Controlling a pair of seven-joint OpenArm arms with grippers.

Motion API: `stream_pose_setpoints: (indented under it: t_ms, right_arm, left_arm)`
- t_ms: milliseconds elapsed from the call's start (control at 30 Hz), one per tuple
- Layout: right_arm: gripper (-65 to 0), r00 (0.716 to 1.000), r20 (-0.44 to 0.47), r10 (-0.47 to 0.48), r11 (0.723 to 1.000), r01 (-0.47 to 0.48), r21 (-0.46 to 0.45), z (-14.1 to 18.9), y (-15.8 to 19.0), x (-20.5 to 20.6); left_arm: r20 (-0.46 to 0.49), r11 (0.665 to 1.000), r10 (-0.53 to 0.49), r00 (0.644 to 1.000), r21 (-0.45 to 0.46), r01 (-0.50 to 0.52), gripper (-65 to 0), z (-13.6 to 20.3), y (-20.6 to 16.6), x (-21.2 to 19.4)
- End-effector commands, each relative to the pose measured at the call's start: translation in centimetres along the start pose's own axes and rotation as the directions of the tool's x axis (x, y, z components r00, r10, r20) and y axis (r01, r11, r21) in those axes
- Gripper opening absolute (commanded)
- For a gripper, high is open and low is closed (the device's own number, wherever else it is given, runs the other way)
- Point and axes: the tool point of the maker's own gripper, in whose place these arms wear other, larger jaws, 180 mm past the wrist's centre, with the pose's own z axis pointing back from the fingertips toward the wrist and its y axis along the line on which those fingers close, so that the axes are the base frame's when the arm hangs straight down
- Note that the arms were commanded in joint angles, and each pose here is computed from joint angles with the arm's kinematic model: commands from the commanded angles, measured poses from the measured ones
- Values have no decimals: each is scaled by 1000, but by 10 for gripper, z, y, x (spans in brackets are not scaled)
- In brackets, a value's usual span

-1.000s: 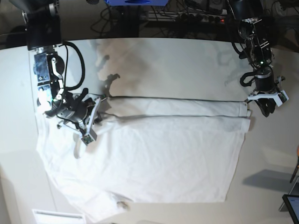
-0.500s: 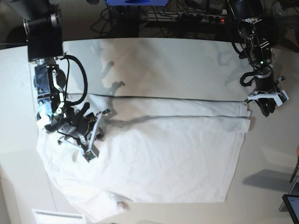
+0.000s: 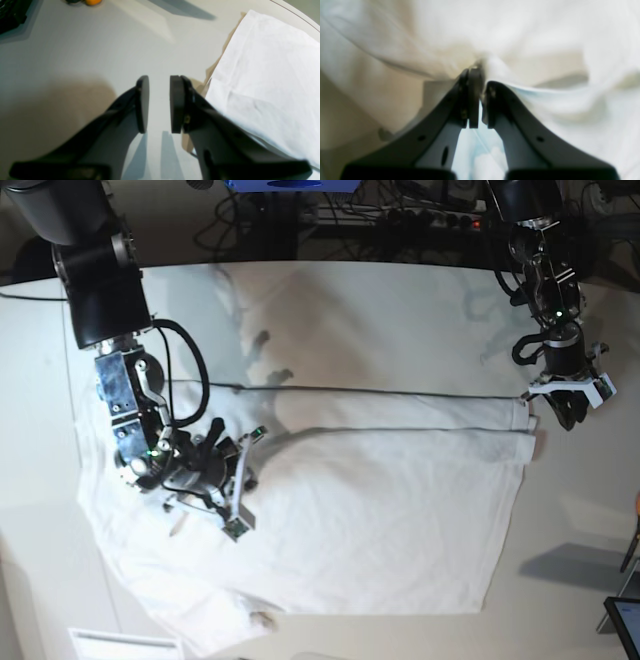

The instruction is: Fold the T-shirt properly

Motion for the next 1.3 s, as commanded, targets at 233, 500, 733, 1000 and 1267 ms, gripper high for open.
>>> stream_pose_setpoints:
  t_ms: [233,500,733,1000,1267]
  right_arm:
    - [-569,997,43,57,998,-58,10,-13,-1,24]
    - [-292,985,129,114,992,-106,-69,-11,-15,43]
    - [-257,941,278,194,973,-148,-179,4,-29,78]
    - [-260,949,254,187,878,-46,-476,63,-80,32]
    - [-257,983,177,50,834,56,-549,108,-83,-51]
  left_arm:
    - [60,1000,-11,998,-2,11,-502,-3,1,20]
    - [59,1000,-12,998,-7,13,-502,-3,-1,20]
    - [99,996,-25,995,-85,34,-502,-1,-31,36]
    - [122,958,-68,990,-269,99,-504,21,-93,37]
    - [57,909,-239,969,-337,244,-507,49,-109,-13]
